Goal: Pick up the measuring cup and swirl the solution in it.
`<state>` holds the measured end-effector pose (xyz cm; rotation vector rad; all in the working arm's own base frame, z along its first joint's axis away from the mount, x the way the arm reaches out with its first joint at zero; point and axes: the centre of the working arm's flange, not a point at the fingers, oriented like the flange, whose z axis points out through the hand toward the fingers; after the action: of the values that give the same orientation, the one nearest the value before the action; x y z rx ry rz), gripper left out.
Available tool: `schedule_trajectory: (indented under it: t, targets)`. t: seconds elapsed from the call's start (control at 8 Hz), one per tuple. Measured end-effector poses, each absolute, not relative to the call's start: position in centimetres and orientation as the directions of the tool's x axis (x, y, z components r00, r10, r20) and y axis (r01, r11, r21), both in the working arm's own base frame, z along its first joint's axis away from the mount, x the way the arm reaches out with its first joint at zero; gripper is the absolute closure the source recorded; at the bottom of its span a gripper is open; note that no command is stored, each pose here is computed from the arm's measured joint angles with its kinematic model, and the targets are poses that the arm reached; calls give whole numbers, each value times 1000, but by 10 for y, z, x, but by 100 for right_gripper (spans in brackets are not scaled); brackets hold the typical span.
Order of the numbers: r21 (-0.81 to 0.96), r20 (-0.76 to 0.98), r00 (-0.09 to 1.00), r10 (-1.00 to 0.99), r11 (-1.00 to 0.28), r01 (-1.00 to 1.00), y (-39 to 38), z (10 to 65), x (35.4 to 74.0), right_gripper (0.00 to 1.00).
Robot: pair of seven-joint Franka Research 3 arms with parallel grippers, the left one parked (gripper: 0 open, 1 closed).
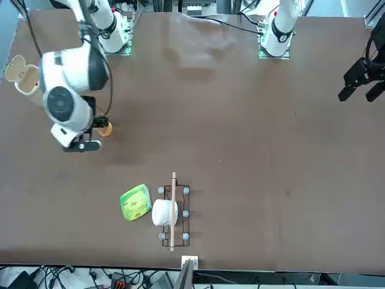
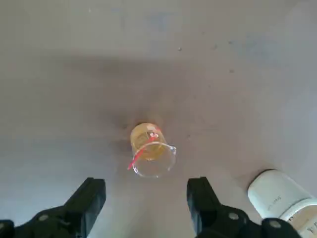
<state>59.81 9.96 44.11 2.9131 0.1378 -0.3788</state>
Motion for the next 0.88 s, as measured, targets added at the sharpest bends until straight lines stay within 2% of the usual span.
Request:
schedule_trajectory:
  t: [0.38, 0.88]
  targets:
    - [95, -211, 977, 35, -994, 56, 47, 514, 604, 0]
    - [63, -110, 994, 19, -998, 26, 39, 585, 590, 0]
